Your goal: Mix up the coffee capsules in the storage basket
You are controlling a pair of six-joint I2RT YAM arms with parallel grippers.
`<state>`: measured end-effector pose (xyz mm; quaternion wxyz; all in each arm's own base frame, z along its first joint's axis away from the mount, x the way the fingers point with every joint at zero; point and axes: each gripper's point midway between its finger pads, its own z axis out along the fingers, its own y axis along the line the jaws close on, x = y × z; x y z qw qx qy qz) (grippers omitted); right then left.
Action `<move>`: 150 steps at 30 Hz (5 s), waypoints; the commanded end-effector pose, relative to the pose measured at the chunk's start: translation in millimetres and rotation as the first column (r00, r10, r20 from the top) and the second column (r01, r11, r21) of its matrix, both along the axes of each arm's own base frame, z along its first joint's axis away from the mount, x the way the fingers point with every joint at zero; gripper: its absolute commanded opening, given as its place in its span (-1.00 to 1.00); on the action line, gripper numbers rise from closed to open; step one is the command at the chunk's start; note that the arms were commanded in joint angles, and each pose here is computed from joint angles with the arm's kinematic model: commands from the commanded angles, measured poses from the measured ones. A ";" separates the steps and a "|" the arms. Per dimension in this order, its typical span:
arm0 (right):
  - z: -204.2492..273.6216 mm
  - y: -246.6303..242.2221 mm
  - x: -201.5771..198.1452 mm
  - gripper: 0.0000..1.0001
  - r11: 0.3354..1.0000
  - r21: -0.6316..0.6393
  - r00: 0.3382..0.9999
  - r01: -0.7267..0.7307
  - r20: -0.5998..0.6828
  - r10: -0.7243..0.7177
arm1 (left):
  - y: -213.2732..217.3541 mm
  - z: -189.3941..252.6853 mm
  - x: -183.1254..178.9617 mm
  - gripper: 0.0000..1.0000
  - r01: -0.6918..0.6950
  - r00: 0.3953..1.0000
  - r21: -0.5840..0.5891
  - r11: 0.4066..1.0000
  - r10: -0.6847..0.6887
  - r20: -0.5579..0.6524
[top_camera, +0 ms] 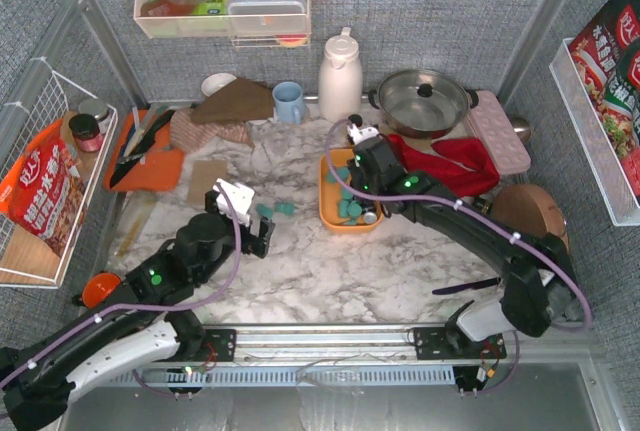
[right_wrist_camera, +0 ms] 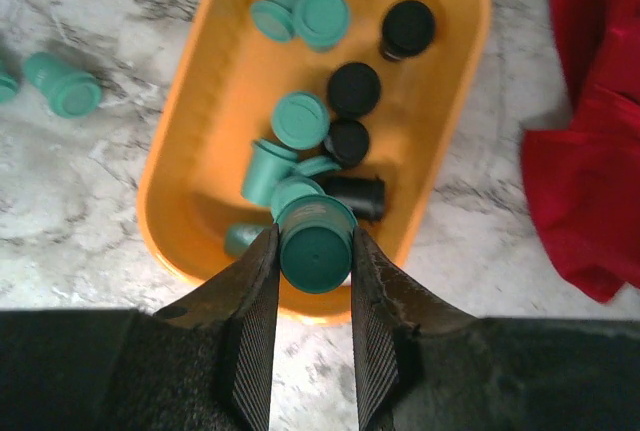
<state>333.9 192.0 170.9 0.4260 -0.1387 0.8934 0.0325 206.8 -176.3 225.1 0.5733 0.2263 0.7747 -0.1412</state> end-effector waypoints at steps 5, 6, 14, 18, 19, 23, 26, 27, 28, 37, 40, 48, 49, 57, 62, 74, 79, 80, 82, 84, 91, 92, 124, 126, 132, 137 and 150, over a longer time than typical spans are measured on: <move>-25.2 59.8 30.1 -0.89 0.982 0.150 0.987 -0.115 -0.093 0.130 | 5.3 -13.1 -0.1 0.98 -0.011 0.999 0.070 0.997 0.013 -0.035; -31.2 66.7 32.9 -0.88 0.979 0.163 0.984 -0.124 -0.107 0.143 | 5.0 -14.0 -0.4 0.98 -0.009 0.999 0.070 0.997 0.011 -0.036; -64.0 79.3 49.3 -0.71 0.984 0.145 0.977 -0.099 -0.172 0.124 | 5.1 -13.5 -1.5 0.98 -0.005 0.999 0.064 0.998 0.007 -0.037; -65.7 74.6 50.3 -0.24 0.989 0.122 0.979 -0.086 -0.172 0.107 | 5.3 -13.8 -0.9 0.98 -0.008 0.999 0.062 0.998 0.010 -0.035; -65.9 72.9 50.4 -0.16 0.990 0.115 0.980 -0.082 -0.171 0.101 | 4.8 -14.1 -1.0 0.98 -0.006 0.999 0.062 0.998 0.009 -0.037; -67.6 68.2 49.7 0.06 0.993 0.096 0.980 -0.074 -0.176 0.090 | 3.2 -15.8 -1.2 0.98 -0.001 0.999 0.065 0.998 0.004 -0.044; -65.9 67.2 49.4 0.16 0.993 0.093 0.981 -0.074 -0.174 0.089 | 3.0 -17.1 -0.8 0.98 -0.003 0.999 0.070 0.998 0.006 -0.049; -64.7 66.6 48.9 0.19 0.993 0.092 0.981 -0.073 -0.174 0.088 | 3.2 -17.6 -0.4 0.98 -0.005 0.999 0.072 0.997 0.009 -0.049; -62.2 65.8 48.2 0.23 0.993 0.093 0.981 -0.070 -0.172 0.086 | 3.4 -17.8 -0.2 0.98 -0.007 0.999 0.073 0.997 0.010 -0.049; -15.9 32.1 28.8 0.42 0.998 0.059 0.997 -0.038 -0.064 0.042 | 6.8 -14.1 7.2 0.98 -0.082 0.996 0.031 0.996 0.084 -0.043; 7.7 14.1 14.0 0.42 0.998 0.064 1.000 -0.028 -0.002 0.028 | 17.3 -17.1 19.3 0.98 -0.234 0.971 -0.025 0.972 0.232 -0.052; 34.4 -27.7 -32.6 0.41 0.997 0.076 0.997 -0.013 0.077 0.008 | 21.0 -63.6 47.0 0.98 -0.486 0.870 -0.096 0.868 0.471 -0.148; 36.8 -32.4 -37.0 0.41 0.997 0.076 0.996 -0.012 0.087 0.005 | 20.0 -68.9 51.1 0.98 -0.504 0.858 -0.089 0.859 0.487 -0.162; 33.7 -56.7 -62.8 0.41 0.997 0.083 0.991 0.003 0.131 -0.014 | 28.2 -107.1 85.3 0.98 -0.704 0.694 -0.059 0.708 0.668 -0.268; 28.6 -61.7 -71.7 0.41 0.996 0.087 0.992 0.000 0.128 -0.011 | 19.5 -115.9 106.9 0.98 -0.751 0.639 -0.077 0.655 0.693 -0.334; 28.5 -64.3 -78.4 0.41 0.995 0.096 0.990 -0.016 0.140 0.002 | 17.6 -161.8 134.1 0.76 -0.868 0.443 -0.023 0.496 0.754 -0.486; 28.4 -62.4 -79.1 0.40 0.994 0.103 0.990 -0.025 0.141 0.011 | 10.5 -177.7 134.5 0.67 -0.883 0.398 -0.003 0.469 0.745 -0.535; 28.6 -62.6 -79.3 0.40 0.994 0.103 0.990 -0.026 0.141 0.011 | 10.1 -180.3 134.1 0.65 -0.887 0.388 0.002 0.462 0.747 -0.539; 29.4 -62.1 -79.2 0.40 0.994 0.105 0.989 -0.028 0.144 0.013 | 10.5 -184.6 133.6 0.59 -0.896 0.364 0.013 0.443 0.753 -0.548; 28.7 -62.1 -79.7 0.40 0.994 0.105 0.990 -0.028 0.141 0.013 | 10.6 -188.9 131.9 0.54 -0.904 0.340 0.027 0.426 0.757 -0.557; 31.5 -61.9 -80.6 0.40 0.993 0.114 0.989 -0.030 0.146 0.013 | 11.1 -206.3 127.1 0.41 -0.914 0.290 0.071 0.400 0.764 -0.576; 31.9 -62.0 -80.8 0.40 0.993 0.114 0.989 -0.030 0.146 0.013 | 10.3 -208.8 126.5 0.39 -0.914 0.285 0.073 0.399 0.762 -0.582; 17.2 -46.6 -82.8 0.40 0.990 0.127 0.998 -0.057 0.041 0.053 | -8.6 -117.9 114.9 -0.76 -0.642 0.714 -0.170 0.747 0.503 -0.486; 18.4 -43.7 -83.5 0.40 0.988 0.139 0.998 -0.063 0.032 0.060 | -26.6 -109.3 114.2 -0.76 -0.548 0.783 -0.220 0.807 0.403 -0.474; 24.1 -29.1 -87.1 0.40 0.976 0.190 0.994 -0.105 -0.001 0.107 | -78.6 -59.6 95.3 -0.71 -0.159 0.960 -0.381 0.911 0.053 -0.275; 32.0 -8.5 -90.5 0.40 0.953 0.266 0.986 -0.145 -0.040 0.161 | -117.4 -32.3 48.6 -0.60 0.274 0.959 -0.333 0.902 -0.282 0.024; 64.5 59.1 -99.7 0.33 0.841 0.480 0.954 -0.250 -0.027 0.299 | -159.9 -45.0 -4.1 -0.56 0.593 0.776 0.002 0.805 -0.572 0.266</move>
